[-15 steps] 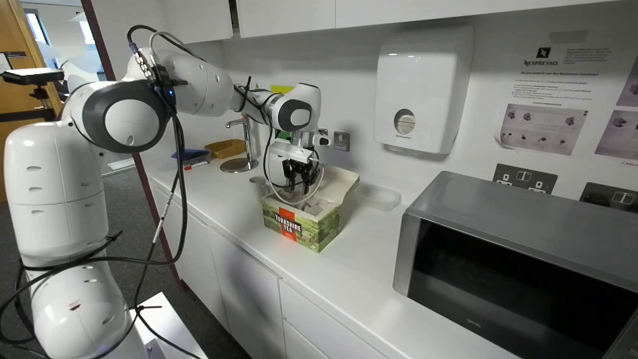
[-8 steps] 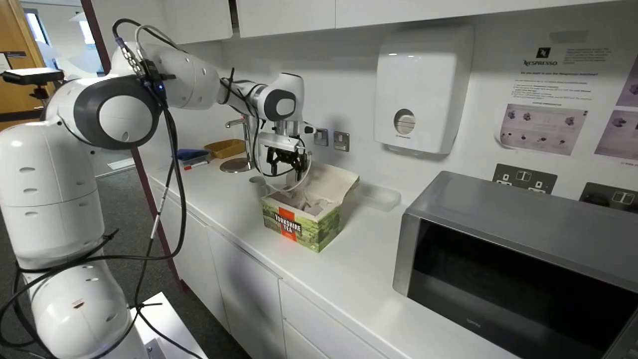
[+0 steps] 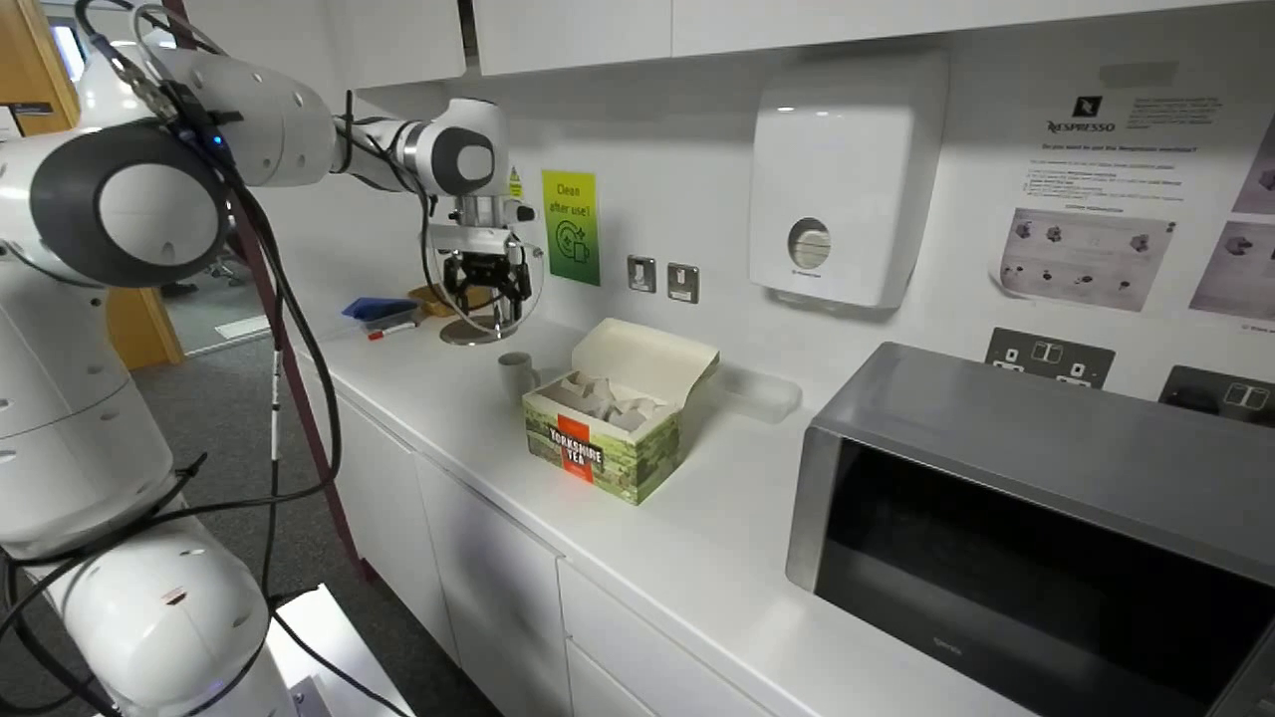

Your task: Move the tea bag from the mug to the box

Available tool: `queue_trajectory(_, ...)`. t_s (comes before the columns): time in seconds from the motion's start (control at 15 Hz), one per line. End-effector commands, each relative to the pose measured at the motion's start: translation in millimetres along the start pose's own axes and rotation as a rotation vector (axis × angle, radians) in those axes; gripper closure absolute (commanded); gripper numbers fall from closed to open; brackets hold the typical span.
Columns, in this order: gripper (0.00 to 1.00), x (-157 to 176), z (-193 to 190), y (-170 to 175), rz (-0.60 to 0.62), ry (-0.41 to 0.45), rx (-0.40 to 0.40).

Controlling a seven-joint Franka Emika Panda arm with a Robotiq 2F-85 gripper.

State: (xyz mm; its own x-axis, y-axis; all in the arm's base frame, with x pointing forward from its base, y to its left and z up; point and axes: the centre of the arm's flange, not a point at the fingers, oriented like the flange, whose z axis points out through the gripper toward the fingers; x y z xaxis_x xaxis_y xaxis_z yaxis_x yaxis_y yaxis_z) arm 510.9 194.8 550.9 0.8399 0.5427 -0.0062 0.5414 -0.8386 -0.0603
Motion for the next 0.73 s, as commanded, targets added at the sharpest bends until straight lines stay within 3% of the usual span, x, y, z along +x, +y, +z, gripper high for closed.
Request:
queue_trajectory(0.0,0.0,-43,-25,-30,-0.054,0.035,-0.097)
queue_trajectory(0.4,0.0,-67,-41,-44,-0.07,0.087,-0.115)
queue_trajectory(0.67,0.0,-55,-41,-44,-0.058,0.056,-0.102)
